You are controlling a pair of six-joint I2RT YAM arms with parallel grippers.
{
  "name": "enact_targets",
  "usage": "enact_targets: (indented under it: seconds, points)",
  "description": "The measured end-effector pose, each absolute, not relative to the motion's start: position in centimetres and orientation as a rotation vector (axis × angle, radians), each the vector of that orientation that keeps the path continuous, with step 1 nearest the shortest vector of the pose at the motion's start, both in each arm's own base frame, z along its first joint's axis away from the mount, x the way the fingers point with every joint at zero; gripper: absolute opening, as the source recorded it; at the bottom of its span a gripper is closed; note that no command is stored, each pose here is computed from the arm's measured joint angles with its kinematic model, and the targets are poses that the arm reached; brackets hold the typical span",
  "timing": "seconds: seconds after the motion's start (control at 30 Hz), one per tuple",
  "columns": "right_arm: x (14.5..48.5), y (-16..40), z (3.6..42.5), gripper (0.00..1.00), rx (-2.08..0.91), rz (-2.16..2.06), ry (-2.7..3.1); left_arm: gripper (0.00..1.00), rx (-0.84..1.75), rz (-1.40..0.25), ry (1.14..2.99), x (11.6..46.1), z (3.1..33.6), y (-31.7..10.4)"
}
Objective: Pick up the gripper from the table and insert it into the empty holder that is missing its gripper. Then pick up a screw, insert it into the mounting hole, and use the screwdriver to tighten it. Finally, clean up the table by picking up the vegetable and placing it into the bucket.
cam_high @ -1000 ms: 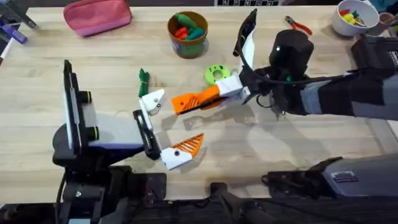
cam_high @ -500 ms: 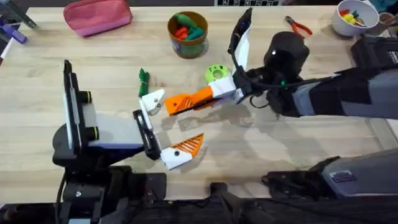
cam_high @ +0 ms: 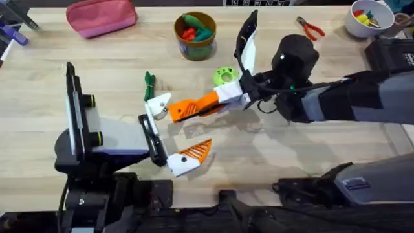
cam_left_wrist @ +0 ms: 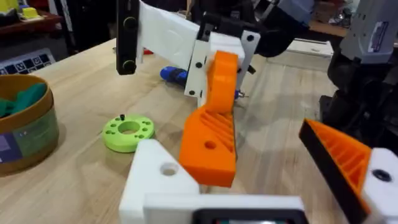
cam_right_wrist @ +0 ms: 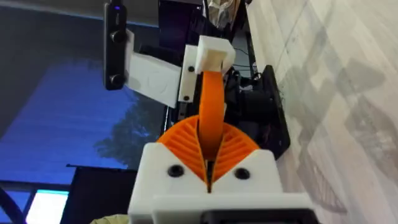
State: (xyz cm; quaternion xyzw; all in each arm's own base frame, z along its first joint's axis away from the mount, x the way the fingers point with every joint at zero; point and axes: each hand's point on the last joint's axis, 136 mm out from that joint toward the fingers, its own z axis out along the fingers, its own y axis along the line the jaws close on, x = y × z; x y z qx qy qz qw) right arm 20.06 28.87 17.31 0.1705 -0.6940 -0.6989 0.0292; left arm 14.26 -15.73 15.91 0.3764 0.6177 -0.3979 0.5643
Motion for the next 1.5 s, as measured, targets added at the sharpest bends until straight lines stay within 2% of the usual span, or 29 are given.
enact_targets:
  seconds: [1.5]
  points:
    - [20.6,30.0,17.3,0.006,0.461,-2.174,-2.188,0.986,0.881,-0.932,1.455,14.4,15.9,-15.7]
